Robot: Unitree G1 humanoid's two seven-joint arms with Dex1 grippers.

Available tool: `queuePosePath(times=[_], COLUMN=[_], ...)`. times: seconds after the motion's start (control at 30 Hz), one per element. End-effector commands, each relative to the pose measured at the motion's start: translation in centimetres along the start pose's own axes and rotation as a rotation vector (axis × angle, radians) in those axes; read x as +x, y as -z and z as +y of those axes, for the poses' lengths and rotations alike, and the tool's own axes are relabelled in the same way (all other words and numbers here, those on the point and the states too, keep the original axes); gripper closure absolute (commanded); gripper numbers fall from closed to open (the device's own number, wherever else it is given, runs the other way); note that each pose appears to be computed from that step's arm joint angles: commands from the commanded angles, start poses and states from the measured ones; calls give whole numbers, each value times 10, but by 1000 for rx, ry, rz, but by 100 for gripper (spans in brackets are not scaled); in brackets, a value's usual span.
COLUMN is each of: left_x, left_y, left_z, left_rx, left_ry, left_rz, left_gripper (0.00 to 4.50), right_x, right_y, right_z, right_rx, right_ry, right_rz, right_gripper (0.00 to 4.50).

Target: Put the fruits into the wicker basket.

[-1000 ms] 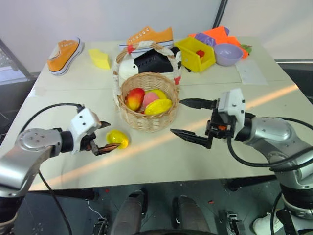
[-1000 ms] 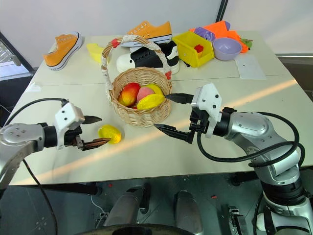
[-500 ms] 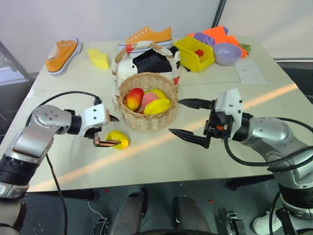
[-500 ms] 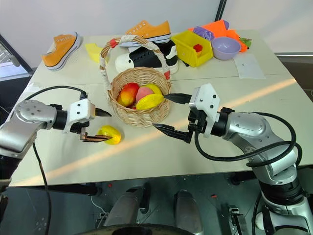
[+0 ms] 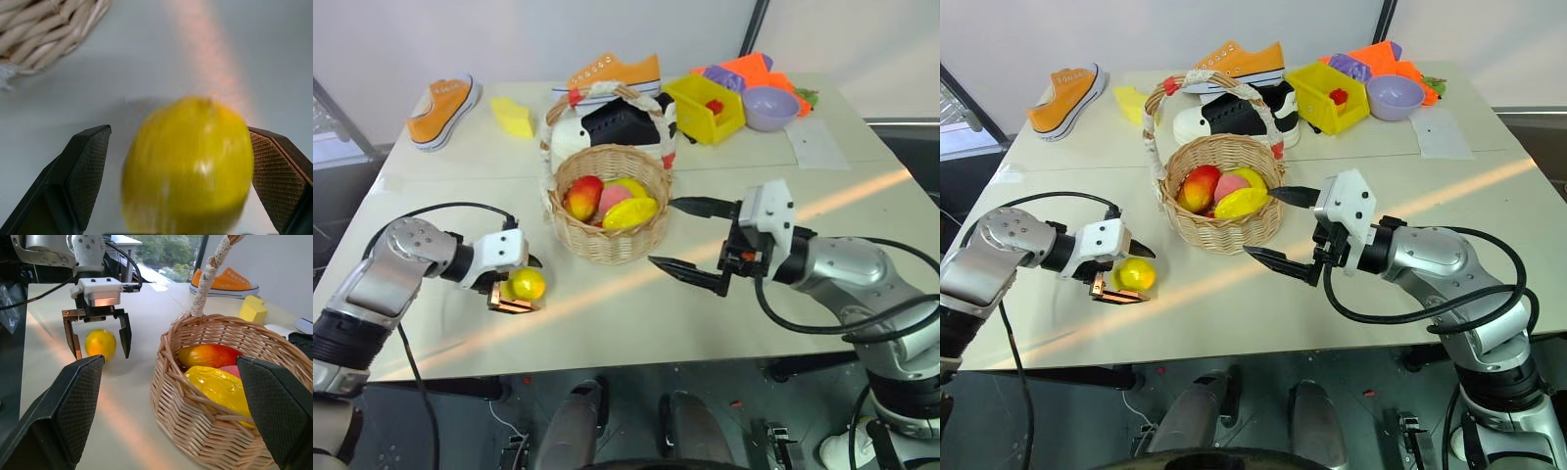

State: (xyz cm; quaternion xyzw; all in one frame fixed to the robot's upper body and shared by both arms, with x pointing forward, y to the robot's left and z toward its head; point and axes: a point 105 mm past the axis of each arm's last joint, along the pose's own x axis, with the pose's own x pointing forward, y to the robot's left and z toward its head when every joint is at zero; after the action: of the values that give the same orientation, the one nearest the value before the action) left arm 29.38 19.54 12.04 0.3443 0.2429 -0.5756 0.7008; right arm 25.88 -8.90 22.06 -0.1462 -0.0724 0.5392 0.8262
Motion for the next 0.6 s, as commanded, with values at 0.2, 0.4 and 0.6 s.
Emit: queuePosePath(times=[0.2, 0.4, 0.6], left_x=[-11, -41, -60], left_y=[-1, -48, -125], left_z=[4, 12, 29], left_rx=[-21, -71, -36], left_ry=[-73, -157, -339], left_rz=[-23, -274, -594], left_gripper=[211, 211, 211], right_x=[1, -3, -15], right_y=[-10, -7, -1], right_z=[-1, -4, -15], right_rx=[-48, -53, -42], right_ry=[-4, 14, 65], right_rz=[-33, -20, 11], right_gripper=[0, 0, 0])
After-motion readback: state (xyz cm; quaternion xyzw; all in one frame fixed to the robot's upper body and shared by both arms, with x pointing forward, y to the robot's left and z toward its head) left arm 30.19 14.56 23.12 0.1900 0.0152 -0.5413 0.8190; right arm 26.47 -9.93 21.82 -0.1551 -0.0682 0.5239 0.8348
